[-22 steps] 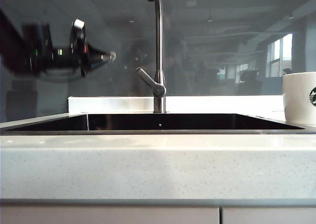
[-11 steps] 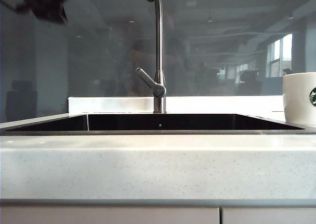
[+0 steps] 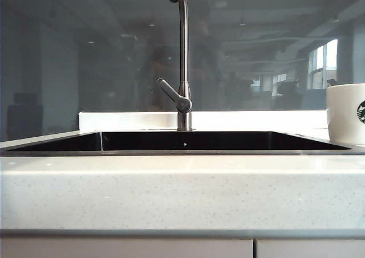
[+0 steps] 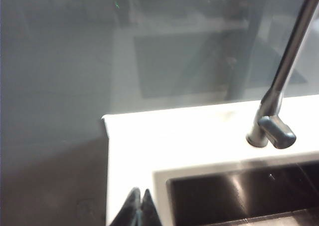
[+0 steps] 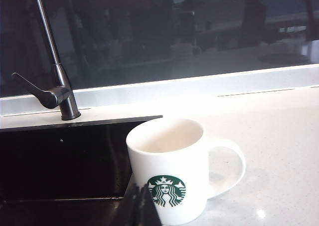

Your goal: Pick up the mug next to the sink, go to the faucet to get some water, pour the water into the sink, and finally put the mug back to its place.

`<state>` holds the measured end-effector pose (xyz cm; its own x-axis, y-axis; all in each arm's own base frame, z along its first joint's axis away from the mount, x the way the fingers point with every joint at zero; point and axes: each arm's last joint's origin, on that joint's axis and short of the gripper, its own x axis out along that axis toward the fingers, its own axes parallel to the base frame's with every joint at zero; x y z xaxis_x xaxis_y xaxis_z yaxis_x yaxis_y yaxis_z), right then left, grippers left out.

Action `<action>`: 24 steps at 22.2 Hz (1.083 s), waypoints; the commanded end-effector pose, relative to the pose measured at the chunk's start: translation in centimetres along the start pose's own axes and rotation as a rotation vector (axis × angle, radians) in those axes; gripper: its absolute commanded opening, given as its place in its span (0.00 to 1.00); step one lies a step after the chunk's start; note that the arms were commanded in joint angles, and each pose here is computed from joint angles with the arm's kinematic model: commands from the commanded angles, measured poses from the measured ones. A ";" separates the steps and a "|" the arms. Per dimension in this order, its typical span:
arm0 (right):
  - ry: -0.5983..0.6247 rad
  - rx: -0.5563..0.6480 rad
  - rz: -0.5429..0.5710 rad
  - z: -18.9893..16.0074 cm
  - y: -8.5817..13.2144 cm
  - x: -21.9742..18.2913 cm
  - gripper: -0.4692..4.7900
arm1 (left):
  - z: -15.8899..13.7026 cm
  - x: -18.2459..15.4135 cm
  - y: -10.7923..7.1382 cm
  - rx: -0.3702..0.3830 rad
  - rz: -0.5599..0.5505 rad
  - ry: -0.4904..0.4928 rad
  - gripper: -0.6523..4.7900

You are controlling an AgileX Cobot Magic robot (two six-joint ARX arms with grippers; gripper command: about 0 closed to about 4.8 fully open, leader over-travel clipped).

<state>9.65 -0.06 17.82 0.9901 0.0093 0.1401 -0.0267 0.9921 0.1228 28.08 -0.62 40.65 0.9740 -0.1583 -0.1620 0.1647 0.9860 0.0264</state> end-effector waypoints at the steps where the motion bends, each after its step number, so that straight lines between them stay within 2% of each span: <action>1: -0.015 0.003 -0.001 0.1 0.0 0.0 0.08 | -2.2 -4.2 -0.4 0.007 0.131 -0.063 0.11; 6: -0.016 0.003 -0.001 0.1 0.0 0.0 0.08 | -7.9 -10.8 -1.3 0.005 0.210 -0.091 0.11; 12: -0.016 0.003 -0.001 0.1 0.0 0.0 0.08 | -16.4 -15.3 -2.5 -0.019 0.228 -0.150 0.11; 15: -0.016 0.003 0.000 0.1 0.0 0.0 0.08 | -20.3 -15.9 -2.7 -0.039 0.239 -0.175 0.11; 18: -0.016 0.003 0.000 0.1 0.0 0.0 0.08 | -23.5 -15.3 -2.8 -0.098 0.232 -0.206 0.11; 21: -0.016 0.003 0.000 0.1 0.0 0.0 0.08 | -25.3 -14.5 -2.8 -0.133 0.226 -0.253 0.11; 24: -0.016 0.003 0.000 0.1 0.0 0.0 0.08 | -26.0 -14.2 -2.8 -0.133 0.226 -0.237 0.11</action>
<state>9.65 -0.06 17.82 0.9901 0.0097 0.1397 -0.0270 0.9921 0.1229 9.77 0.25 16.82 0.9967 0.0713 0.0394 -0.0674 0.9934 -0.0926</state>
